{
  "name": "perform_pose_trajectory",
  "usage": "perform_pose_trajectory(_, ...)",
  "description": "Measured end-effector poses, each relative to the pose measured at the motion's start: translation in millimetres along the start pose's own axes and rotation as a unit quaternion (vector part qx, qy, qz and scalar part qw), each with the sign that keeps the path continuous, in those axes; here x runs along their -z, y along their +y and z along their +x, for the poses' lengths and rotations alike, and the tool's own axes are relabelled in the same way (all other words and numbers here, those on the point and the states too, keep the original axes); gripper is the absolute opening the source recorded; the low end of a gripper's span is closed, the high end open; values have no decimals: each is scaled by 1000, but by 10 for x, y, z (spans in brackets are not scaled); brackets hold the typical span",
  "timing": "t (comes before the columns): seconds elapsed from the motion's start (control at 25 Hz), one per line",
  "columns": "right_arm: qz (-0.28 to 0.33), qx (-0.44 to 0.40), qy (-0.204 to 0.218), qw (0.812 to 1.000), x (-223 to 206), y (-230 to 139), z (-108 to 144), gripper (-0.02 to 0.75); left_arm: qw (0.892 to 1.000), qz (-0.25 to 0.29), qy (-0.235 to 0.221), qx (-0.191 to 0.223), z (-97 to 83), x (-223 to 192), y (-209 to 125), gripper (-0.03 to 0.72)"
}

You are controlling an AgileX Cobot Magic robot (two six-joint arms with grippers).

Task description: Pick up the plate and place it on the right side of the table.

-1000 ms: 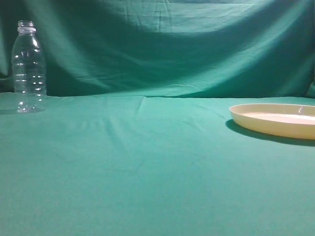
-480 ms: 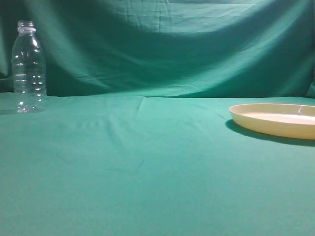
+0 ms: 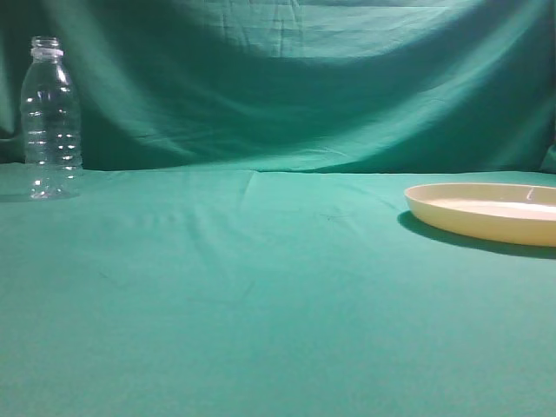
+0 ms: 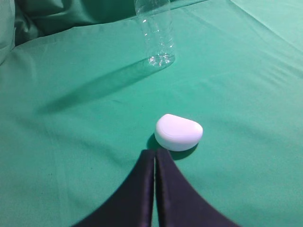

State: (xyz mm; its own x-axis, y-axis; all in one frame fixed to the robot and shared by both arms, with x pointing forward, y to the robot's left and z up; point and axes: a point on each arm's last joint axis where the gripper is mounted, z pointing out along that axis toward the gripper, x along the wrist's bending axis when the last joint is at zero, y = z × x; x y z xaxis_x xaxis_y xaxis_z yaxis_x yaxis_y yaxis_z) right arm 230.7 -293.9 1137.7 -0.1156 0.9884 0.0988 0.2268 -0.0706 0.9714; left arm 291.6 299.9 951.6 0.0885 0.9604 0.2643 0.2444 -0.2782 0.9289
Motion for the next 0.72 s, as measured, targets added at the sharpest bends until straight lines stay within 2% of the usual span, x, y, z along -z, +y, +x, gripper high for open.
perform_pose_trajectory(0.24,-15,64,-4,998,-256,-183,-40,49,1000,0,0,0,0,0,0,0)
perform_pose_trajectory(0.48,-39,75,-11,996,-611,-825,-131,49,1000,0,0,0,0,0,0,0)
perform_pose_trajectory(0.72,-17,71,-18,997,-947,-1493,-222,49,1000,0,0,0,0,0,0,0)
